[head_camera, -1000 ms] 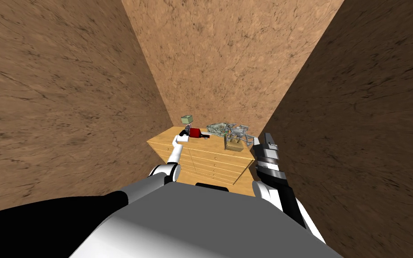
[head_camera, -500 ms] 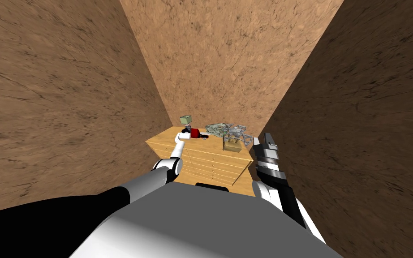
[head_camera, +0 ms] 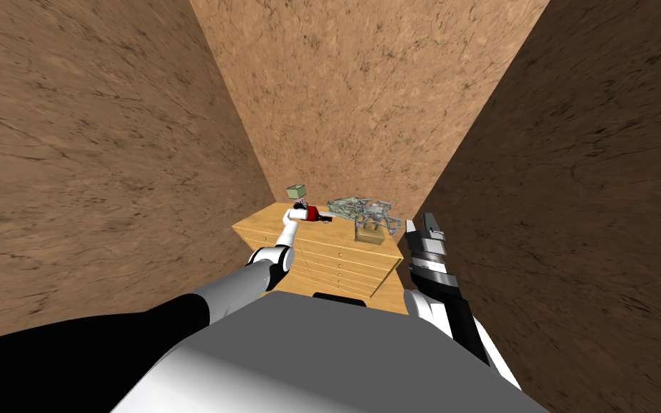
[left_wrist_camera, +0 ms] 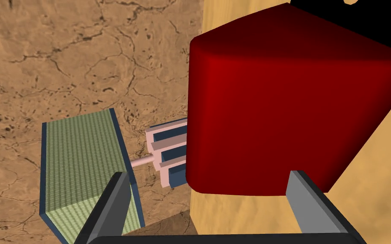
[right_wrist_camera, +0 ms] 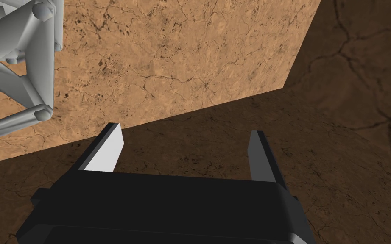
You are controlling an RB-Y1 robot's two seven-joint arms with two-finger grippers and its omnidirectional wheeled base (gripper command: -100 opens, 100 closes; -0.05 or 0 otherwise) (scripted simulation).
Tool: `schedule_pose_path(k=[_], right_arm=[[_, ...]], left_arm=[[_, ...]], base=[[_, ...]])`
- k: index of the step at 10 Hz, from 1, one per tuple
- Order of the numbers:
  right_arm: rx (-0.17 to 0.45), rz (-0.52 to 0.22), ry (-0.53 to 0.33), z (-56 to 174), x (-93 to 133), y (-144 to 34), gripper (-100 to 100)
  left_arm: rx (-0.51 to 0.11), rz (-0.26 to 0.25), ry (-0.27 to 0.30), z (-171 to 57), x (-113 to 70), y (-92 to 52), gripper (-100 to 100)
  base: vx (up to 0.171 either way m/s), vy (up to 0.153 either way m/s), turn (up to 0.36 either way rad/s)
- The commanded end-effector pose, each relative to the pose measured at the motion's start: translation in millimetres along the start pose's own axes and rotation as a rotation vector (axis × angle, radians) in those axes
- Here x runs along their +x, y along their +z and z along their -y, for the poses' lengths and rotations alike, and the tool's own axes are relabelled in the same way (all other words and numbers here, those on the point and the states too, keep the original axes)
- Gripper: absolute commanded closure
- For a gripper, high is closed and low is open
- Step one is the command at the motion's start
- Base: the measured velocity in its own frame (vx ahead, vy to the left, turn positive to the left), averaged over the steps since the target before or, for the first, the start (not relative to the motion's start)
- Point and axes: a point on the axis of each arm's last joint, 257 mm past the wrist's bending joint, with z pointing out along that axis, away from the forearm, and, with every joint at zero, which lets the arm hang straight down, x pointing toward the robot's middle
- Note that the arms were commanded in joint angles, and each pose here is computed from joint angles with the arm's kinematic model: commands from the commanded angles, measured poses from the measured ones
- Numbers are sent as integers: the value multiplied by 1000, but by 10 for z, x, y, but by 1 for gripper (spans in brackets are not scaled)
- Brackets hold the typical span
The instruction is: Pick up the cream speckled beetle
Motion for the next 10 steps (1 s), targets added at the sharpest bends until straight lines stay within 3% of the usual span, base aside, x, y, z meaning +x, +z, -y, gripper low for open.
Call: schedule_pose_path(k=[1,5,10], right_arm=[[0,0,0,0,0,0,0],[0,0,0,0,0,0,0],[0,0,0,0,0,0,0]], left_arm=[[-46,-6,-7,-112,42,45,-100],[-111,-16,-19,-227,130,79,-100],[-258,-42,-46,-402,369,76,-100]], base=[[16,-54,7],[9,-28,4],[10,-40,8]])
